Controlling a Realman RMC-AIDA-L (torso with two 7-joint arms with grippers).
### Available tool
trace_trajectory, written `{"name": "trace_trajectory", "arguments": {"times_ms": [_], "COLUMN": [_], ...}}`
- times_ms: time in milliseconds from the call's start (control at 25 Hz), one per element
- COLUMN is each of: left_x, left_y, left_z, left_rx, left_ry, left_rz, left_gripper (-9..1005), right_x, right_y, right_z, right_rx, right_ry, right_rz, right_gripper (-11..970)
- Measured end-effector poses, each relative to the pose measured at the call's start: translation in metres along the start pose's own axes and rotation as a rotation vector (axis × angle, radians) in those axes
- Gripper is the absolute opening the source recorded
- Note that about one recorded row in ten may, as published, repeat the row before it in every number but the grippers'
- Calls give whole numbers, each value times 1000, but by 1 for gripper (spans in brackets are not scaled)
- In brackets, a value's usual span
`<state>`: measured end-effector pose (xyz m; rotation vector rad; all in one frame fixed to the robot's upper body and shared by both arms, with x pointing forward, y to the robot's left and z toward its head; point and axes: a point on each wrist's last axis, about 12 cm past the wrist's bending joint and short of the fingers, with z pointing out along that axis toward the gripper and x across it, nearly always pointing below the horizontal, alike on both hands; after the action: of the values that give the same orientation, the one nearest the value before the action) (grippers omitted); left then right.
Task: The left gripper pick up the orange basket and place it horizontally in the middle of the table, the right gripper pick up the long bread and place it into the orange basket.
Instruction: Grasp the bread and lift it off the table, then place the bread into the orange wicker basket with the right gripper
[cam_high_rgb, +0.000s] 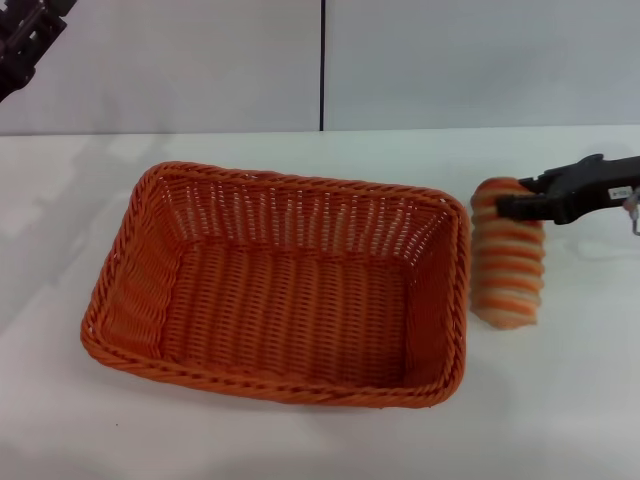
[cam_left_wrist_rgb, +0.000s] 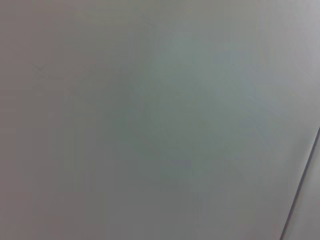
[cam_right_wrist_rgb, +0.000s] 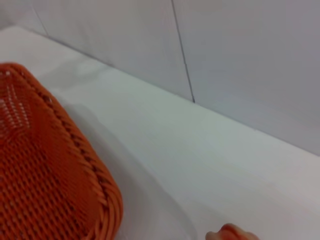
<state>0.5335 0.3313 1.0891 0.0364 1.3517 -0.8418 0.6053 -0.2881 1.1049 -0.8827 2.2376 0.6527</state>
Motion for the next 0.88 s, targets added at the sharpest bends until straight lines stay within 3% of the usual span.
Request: {"name": "trace_trajectory", "arguments": {"times_ms": [560, 880], "left_x": [-3, -5], "left_y": [-3, -7], "left_z": [1, -3], "left_rx": [29, 60], "left_ry": [-18, -51], "left_rz": [-5, 7], "left_gripper": [778, 778], "right_x": [18, 32], "right_y": [-9, -14], "right_z": [-32, -82], "right_rx": [56, 142], "right_ry": [-87, -292], "right_rz": [77, 157], "right_gripper": [323, 255]}}
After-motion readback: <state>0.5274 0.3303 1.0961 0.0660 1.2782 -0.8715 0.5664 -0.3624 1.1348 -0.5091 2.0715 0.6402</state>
